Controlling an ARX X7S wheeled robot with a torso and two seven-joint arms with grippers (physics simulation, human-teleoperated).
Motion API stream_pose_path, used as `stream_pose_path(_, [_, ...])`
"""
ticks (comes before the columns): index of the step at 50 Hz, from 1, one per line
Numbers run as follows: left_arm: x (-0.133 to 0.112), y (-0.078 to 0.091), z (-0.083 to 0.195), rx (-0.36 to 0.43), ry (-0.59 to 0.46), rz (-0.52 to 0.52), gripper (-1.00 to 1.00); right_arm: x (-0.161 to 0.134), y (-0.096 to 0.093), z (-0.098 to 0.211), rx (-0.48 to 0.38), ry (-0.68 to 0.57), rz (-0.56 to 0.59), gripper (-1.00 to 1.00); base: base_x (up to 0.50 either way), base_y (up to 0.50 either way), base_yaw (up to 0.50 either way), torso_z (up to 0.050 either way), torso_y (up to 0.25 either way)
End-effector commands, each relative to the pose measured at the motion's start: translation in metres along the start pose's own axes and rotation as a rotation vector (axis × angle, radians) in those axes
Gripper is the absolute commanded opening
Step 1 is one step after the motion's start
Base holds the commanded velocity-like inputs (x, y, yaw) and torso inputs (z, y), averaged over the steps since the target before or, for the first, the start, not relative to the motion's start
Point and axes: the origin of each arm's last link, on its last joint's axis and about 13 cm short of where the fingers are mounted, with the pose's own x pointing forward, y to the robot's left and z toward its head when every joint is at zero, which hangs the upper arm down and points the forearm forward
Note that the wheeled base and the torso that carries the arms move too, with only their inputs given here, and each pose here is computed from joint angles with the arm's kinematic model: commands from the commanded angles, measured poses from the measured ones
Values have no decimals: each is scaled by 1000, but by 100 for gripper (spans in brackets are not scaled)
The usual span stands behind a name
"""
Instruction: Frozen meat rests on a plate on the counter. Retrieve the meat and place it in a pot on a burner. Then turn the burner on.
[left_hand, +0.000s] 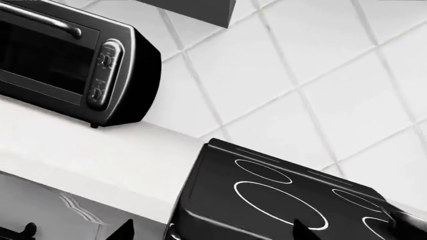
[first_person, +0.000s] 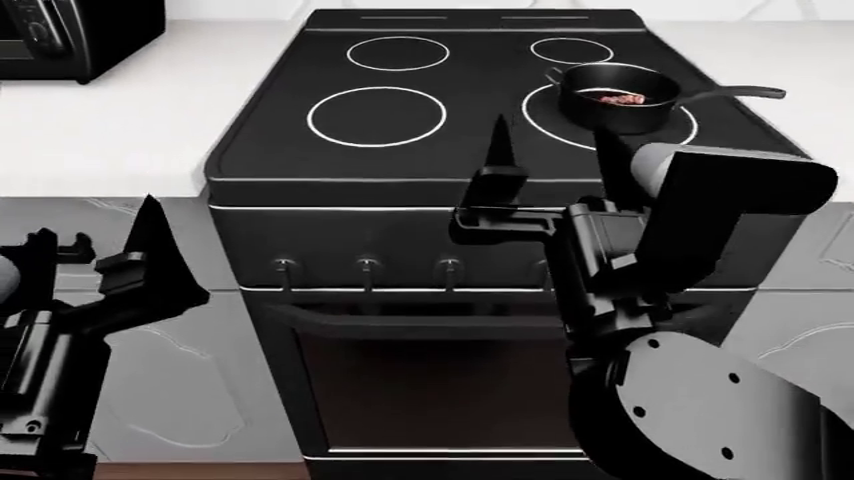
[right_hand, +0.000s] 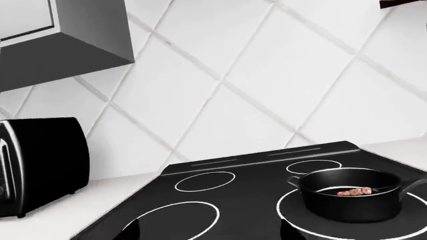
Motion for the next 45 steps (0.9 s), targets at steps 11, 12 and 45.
stream_pose_path(11, [-12,6,-19,45,-39,24,100,-12,-9,-25,-92,55,-23,100,0,0,0,-50,31])
stream_pose_path(12, [-12,6,-19,47,-38,25,100,-12,-10,-26,-97,56,-26,100,0,0,0,-50,31])
stream_pose_path(45, [-9,8,-31,58,-5,35,100,-6,-24,-46,-90,138,-65,100,0,0,0,-50,22])
